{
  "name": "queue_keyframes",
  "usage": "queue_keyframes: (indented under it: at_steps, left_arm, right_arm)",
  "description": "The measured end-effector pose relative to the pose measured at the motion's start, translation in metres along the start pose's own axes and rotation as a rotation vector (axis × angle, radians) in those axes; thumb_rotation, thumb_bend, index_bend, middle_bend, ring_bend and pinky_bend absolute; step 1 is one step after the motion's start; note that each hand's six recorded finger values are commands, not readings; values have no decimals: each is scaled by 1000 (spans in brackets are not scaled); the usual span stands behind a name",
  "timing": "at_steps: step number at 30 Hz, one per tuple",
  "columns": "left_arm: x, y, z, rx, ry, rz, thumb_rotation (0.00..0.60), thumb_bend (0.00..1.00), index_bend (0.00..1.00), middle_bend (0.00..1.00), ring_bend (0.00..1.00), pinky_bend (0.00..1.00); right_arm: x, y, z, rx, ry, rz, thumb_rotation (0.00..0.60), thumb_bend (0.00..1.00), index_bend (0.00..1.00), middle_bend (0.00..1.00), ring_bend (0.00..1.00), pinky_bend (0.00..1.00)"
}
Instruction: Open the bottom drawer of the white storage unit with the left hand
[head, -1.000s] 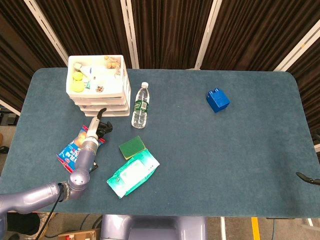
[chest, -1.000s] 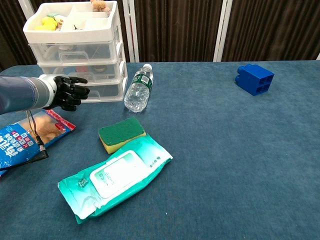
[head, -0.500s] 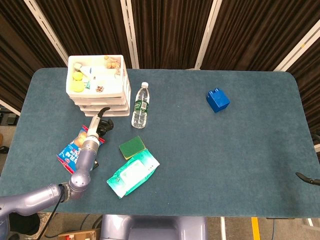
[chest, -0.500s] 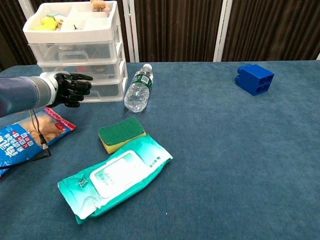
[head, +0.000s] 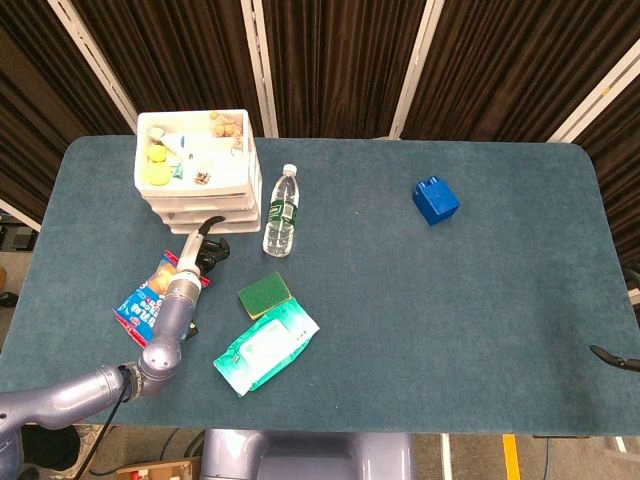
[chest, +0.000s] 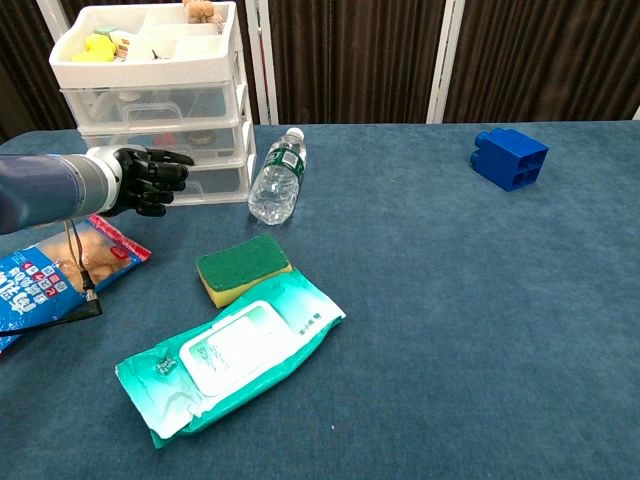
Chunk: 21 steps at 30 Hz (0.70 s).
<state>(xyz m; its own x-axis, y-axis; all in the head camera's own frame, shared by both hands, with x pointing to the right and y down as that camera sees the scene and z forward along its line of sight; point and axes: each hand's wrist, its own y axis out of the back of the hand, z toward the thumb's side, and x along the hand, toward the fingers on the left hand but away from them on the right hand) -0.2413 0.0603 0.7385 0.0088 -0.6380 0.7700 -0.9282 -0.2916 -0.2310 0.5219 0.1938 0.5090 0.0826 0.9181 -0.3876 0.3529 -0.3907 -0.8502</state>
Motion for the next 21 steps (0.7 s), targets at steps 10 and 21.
queue_keyframes:
  at_steps: [10,21]
  left_arm:
    - [-7,2,-2,0,-3,-16,600,724,239,963,965,961]
    - [-13,8,-17,15,13,-22,600,726,235,963,965,961]
  right_arm:
    - [0,0,0,1,2,-1,600,124,0,0,0,0]
    - [0,1,0,-1,2,-6,600,124,0,0,0,0]
